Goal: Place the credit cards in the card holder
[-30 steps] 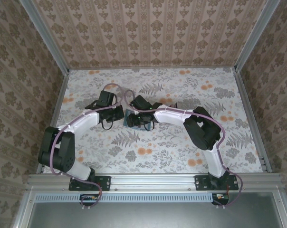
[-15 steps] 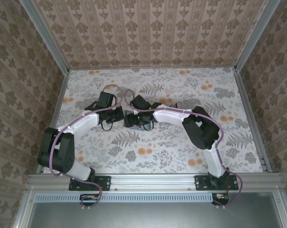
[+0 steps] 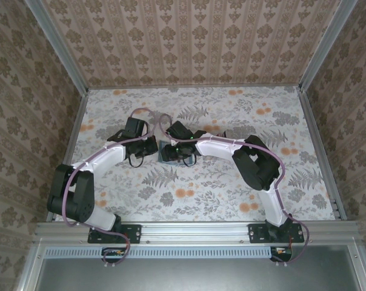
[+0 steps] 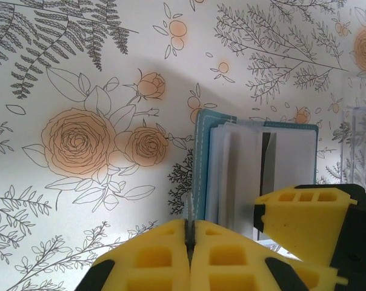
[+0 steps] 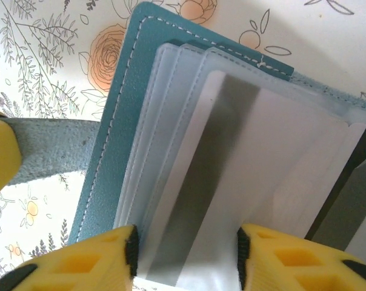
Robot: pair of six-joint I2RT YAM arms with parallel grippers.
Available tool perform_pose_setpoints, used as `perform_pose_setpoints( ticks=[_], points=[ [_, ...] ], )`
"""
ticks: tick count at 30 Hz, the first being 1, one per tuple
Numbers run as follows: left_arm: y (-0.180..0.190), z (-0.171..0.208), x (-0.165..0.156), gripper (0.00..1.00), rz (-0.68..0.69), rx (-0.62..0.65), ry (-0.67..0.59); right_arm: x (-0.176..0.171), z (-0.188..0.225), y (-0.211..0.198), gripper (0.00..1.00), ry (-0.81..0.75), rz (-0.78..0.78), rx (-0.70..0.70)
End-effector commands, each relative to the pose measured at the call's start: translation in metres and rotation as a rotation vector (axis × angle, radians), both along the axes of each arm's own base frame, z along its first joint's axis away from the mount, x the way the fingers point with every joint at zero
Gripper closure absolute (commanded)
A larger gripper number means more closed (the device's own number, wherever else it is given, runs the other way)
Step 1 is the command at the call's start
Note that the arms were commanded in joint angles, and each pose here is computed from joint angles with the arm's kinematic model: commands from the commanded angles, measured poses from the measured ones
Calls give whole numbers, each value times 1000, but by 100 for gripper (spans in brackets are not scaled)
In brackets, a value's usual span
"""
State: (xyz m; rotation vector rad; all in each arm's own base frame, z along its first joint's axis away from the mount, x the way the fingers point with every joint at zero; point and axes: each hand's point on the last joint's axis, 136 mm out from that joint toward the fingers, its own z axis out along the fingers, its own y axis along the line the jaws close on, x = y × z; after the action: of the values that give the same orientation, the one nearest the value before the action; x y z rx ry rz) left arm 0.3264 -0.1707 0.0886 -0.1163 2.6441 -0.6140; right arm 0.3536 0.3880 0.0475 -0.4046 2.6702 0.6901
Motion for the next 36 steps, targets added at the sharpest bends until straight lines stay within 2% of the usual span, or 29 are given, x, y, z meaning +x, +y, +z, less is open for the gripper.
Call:
perform_pose_setpoints(
  ticks=[1,7,24,26,31,36],
  points=[
    [3,5,-5,100,12,0,-2,6,8,-15,62,-21,-41,-15],
    [5,6,-5,100,17,3,-5,7,8,-18,78,-16,-49,-5],
    [8,6,-6,100,23,10,-6,13,9,-23,100,45,-84,124],
    [9,6,-7,100,26,12,-4,13,9,-26,97,45,-85,124],
    [7,10,-6,100,24,-4,-12,12,11,-24,72,48,-72,126],
    [4,16,-5,100,21,-21,-24,10,5,-15,65,77,-59,152]
  ],
)
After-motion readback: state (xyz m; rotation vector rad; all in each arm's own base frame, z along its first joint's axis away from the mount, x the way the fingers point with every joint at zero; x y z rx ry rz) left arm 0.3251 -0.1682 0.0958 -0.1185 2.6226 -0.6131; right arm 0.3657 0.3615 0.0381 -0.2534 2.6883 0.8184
